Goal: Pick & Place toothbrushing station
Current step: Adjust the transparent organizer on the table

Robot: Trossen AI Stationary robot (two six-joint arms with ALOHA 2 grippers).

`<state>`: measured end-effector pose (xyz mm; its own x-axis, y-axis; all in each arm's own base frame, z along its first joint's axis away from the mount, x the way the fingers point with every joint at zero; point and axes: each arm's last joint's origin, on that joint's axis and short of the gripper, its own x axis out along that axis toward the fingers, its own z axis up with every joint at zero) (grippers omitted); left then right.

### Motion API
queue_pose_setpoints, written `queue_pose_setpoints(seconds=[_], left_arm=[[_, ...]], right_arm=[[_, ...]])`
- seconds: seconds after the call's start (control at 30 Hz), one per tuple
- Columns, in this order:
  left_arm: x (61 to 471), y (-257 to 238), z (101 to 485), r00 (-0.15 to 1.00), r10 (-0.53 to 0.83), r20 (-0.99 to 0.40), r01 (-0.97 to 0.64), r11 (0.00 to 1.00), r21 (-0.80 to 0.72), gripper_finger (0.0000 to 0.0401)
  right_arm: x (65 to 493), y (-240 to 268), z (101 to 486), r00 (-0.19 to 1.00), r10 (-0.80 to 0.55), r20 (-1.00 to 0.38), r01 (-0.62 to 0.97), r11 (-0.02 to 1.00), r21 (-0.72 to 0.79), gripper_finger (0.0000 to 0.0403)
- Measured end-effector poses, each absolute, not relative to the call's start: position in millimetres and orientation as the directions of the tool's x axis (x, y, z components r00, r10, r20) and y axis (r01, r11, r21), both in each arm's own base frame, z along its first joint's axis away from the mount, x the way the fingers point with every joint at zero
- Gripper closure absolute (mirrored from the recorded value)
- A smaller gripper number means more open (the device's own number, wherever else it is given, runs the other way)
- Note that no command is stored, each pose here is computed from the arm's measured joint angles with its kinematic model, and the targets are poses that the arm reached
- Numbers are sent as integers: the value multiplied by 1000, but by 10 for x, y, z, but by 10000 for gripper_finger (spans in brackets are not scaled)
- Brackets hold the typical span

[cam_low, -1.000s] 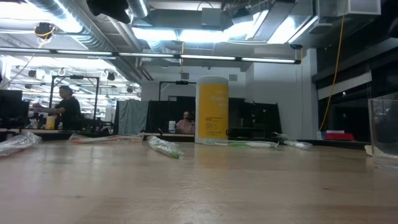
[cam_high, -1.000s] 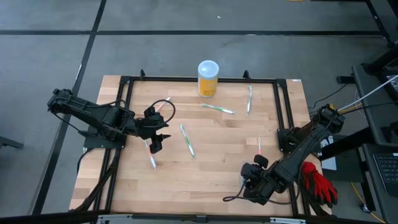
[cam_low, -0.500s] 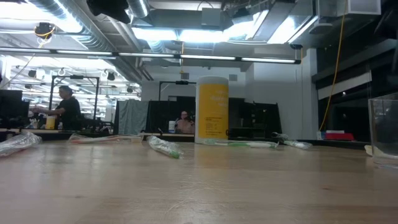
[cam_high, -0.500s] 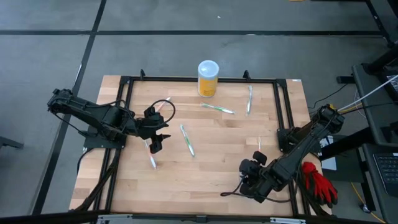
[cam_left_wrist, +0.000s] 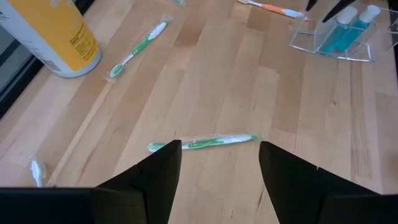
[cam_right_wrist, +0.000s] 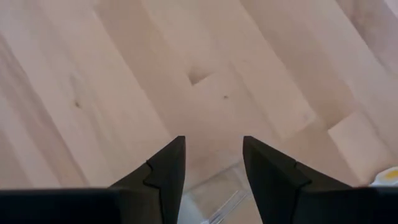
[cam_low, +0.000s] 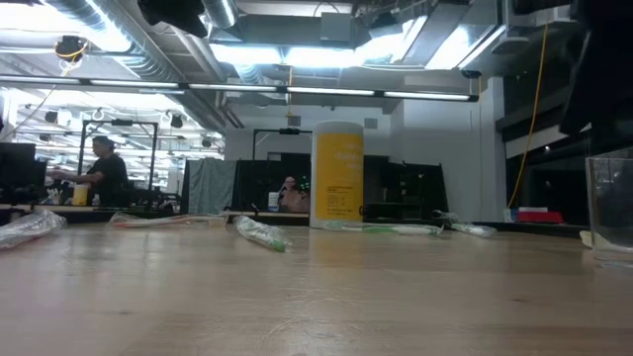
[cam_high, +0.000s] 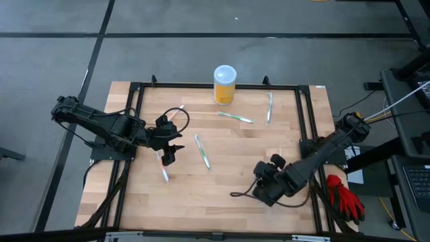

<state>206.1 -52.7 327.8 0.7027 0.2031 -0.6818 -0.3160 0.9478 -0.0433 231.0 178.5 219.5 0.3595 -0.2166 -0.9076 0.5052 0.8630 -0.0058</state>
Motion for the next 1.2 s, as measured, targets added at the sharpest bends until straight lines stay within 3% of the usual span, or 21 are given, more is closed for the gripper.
queue_pose_setpoints(seconds=[0.33,0.7,0.83,1.07,1.2], left_arm=[[2061,-527,3278,703,204,-682,-317,948,-43,188],[2059,-526,3276,701,205,-683,-317,947,-41,188],[2059,-527,3276,701,204,-684,-317,948,-41,188],[2058,-522,3277,700,220,-679,-322,947,-25,188],[2056,-508,3279,698,266,-665,-338,941,21,188]], right_arm=[[2443,1556,2189,308,-242,-920,441,893,-88,241],[2430,1289,2320,271,-302,-914,520,845,-125,241],[2303,1225,2544,320,-240,-917,528,849,-38,241],[1928,1087,3027,415,31,-909,447,864,233,241],[1786,1042,3052,302,114,-946,310,927,211,241]])
